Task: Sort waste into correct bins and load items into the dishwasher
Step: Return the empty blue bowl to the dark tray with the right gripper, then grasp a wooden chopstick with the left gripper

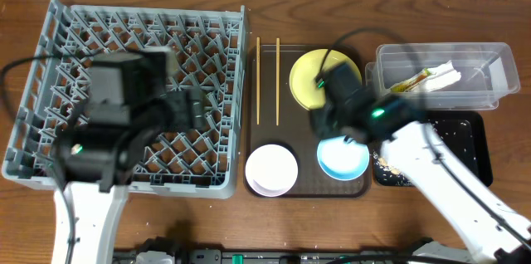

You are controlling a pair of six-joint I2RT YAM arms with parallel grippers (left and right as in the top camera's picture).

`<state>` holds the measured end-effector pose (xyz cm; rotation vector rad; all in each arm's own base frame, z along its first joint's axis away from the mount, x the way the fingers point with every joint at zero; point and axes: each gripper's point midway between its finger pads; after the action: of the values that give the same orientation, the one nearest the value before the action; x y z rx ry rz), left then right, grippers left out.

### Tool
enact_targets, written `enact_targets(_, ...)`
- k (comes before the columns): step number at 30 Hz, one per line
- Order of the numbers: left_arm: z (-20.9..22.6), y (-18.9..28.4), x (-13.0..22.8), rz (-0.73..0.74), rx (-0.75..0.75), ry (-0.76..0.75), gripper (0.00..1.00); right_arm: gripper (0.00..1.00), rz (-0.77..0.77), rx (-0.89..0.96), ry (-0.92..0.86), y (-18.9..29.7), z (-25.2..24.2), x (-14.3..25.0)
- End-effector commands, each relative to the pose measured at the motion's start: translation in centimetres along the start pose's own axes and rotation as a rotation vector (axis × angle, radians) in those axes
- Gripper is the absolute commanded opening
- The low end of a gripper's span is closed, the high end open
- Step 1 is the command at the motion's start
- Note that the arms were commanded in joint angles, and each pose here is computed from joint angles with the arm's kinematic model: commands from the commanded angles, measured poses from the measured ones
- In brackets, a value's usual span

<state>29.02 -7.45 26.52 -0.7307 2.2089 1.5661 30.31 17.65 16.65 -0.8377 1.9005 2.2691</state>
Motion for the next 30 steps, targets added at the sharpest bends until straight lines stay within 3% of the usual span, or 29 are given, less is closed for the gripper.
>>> enact_targets(1,-1.5,-3.1,0.0,0.06,-0.025,-0.041,0.87,0.54,-0.084,-0.025,-0.163,2.5,-2.7,-2.9)
enact_targets(8,-6.2,-11.1,-1.9,0.121,0.019,-0.127,0.82,0.63,-0.123,-0.073,-0.419,3.6,-8.2,-3.8)
enact_targets(17,-9.9,-22.0,-1.3,0.118,0.074,-0.172,0.73,0.65,-0.069,-0.062,-0.395,3.6,-8.9,-2.3)
enact_targets(23,-7.7,-27.2,0.2,0.122,-0.055,-0.191,0.63,0.65,-0.055,-0.062,-0.391,3.5,-8.7,-1.9)
enact_targets(30,-6.3,-31.2,2.5,0.173,-0.084,-0.18,0.46,0.65,-0.041,-0.065,-0.385,3.0,-8.4,-1.8)
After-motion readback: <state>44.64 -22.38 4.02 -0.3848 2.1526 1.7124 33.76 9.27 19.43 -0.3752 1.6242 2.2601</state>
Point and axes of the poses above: each gripper's point midway between its finger pads, its own y axis back along the fingers, its own z axis along the line the jaws close on, x = y × z, and after that the axes turned 11 degrees about y, right-handed
